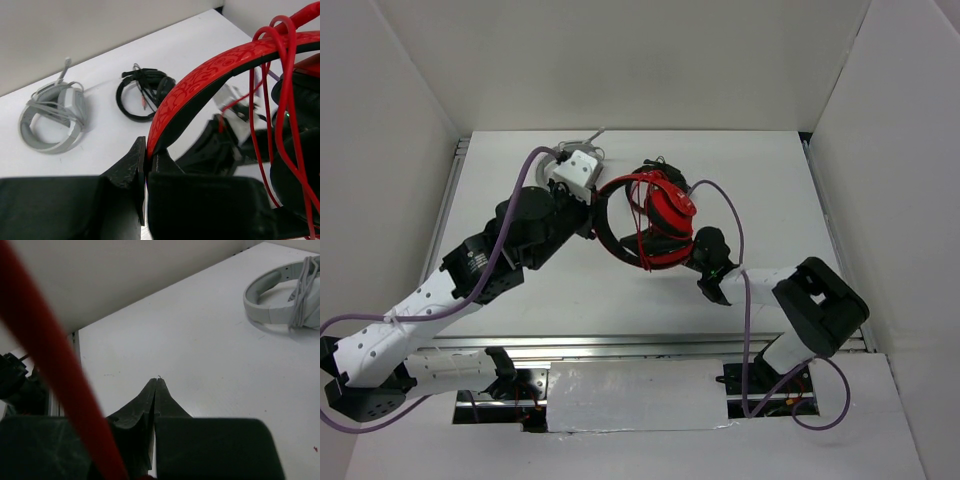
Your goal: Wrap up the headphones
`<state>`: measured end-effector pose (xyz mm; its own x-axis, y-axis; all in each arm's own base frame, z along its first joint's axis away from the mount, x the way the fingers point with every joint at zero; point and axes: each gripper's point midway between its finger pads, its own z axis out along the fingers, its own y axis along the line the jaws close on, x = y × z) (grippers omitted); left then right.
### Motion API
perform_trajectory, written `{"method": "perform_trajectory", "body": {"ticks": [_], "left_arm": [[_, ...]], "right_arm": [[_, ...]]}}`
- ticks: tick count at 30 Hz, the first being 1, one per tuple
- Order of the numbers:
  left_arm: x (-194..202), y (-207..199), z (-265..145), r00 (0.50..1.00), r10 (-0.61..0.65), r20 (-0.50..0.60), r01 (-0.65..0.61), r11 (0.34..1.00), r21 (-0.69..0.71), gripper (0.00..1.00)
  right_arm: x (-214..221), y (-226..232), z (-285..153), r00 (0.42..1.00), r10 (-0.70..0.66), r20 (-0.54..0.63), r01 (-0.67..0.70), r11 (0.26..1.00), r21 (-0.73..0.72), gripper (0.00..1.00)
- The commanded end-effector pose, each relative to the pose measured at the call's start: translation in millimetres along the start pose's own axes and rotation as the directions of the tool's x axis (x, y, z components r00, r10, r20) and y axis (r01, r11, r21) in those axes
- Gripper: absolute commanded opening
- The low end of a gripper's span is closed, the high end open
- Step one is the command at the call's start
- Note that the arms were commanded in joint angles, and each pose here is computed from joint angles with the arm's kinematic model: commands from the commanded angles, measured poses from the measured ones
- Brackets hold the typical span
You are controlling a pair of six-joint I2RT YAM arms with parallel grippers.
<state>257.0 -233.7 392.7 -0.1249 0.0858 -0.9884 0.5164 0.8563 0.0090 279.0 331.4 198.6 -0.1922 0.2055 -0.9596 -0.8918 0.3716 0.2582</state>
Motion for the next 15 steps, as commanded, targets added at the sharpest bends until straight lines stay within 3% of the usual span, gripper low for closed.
{"method": "perform_trajectory", "body": {"ticks": [1,5,11,15], "left_arm": [[-45,29,-5,0.976,-0.148,0.161,0.17,0.976,-0.133,0.0],[-40,60,1,0.962,-0.212,0.17,0.252,0.931,-0.264,0.0],[-9,105,22,0.917,-0.368,0.155,0.397,0.788,-0.471,0.0],[18,131,32,0.866,-0.468,0.177,0.48,0.681,-0.553,0.0]], "right_arm": [[-41,11,-8,0.982,-0.018,0.186,0.01,0.999,0.042,0.0],[-35,20,-21,0.984,-0.024,0.174,0.005,0.994,0.106,0.0],[-13,28,-11,0.995,0.038,0.093,-0.054,0.984,0.172,0.0],[6,8,-5,0.992,0.112,0.06,-0.126,0.927,0.353,0.0]]}}
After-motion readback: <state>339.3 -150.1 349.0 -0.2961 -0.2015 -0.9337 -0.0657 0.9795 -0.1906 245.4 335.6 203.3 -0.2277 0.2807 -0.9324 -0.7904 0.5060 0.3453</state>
